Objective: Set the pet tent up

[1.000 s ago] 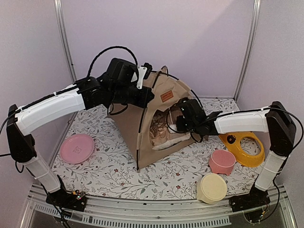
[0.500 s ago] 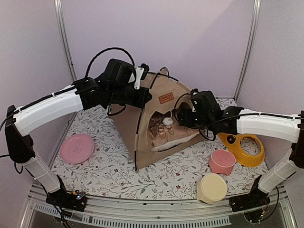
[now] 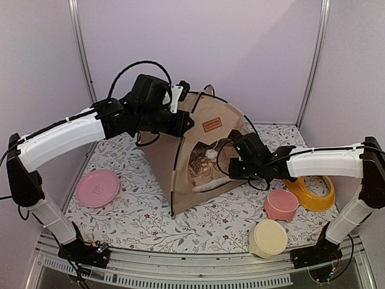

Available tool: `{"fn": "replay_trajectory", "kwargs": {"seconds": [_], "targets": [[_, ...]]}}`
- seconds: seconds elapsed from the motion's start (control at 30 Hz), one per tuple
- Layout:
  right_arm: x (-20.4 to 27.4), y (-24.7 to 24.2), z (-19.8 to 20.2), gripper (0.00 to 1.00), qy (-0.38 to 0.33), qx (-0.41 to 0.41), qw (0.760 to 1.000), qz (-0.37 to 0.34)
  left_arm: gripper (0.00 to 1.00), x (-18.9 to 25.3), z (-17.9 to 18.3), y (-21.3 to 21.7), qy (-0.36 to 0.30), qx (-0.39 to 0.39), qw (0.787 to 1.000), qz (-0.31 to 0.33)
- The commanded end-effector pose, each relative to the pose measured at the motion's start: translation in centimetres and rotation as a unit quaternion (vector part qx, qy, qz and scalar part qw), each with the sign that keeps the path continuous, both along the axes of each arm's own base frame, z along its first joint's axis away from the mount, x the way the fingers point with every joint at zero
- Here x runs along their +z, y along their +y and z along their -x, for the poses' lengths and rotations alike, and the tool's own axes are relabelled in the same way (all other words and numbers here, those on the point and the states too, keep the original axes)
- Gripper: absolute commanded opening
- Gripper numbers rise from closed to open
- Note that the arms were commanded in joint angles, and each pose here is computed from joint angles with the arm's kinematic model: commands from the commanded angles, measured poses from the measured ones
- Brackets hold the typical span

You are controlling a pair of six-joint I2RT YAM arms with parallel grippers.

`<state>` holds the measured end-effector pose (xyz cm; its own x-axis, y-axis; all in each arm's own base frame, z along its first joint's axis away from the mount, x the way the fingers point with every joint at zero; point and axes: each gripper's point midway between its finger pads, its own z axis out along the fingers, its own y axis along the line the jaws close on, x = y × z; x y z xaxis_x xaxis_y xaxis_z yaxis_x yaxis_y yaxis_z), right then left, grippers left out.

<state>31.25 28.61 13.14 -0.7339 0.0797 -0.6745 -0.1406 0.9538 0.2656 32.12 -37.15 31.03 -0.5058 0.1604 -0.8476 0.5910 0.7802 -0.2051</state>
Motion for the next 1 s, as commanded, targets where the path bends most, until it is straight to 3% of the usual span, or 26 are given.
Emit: {"fn": "replay_trajectory", "kwargs": {"seconds": [0.0,0.2,0.43,0.6,0.73,0.97], "targets": [[-2.0,1.0,-2.7,0.14,0.013,-0.012,0.999,-0.029,0.0,0.4,2.2,-1.3,0.013,-0.072,0.997,0.015],[-1.8,2.2,-8.9,0.18,-0.029,-0.05,0.998,0.007,0.0,1.9,4.1,-2.3,0.015,-0.125,0.991,0.039],[-3.9,-2.7,-12.1,0.38,-0.031,-0.114,0.991,0.069,0.0,3.5,4.4,-0.7,0.006,-0.105,0.994,0.037],[-3.9,-2.8,-9.4,0.5,-0.024,-0.086,0.994,0.069,0.0,2.7,2.0,2.0,0.007,-0.024,0.999,0.023],[-0.3,1.0,-5.8,0.65,-0.073,-0.015,0.997,0.035,0.0,1.6,1.2,1.9,0.011,-0.013,1.0,0.022],[5.0,3.6,-2.2,0.65,-0.099,0.023,0.994,-0.03,0.0,0.2,0.5,1.4,0.02,-0.004,1.0,0.02]]}}
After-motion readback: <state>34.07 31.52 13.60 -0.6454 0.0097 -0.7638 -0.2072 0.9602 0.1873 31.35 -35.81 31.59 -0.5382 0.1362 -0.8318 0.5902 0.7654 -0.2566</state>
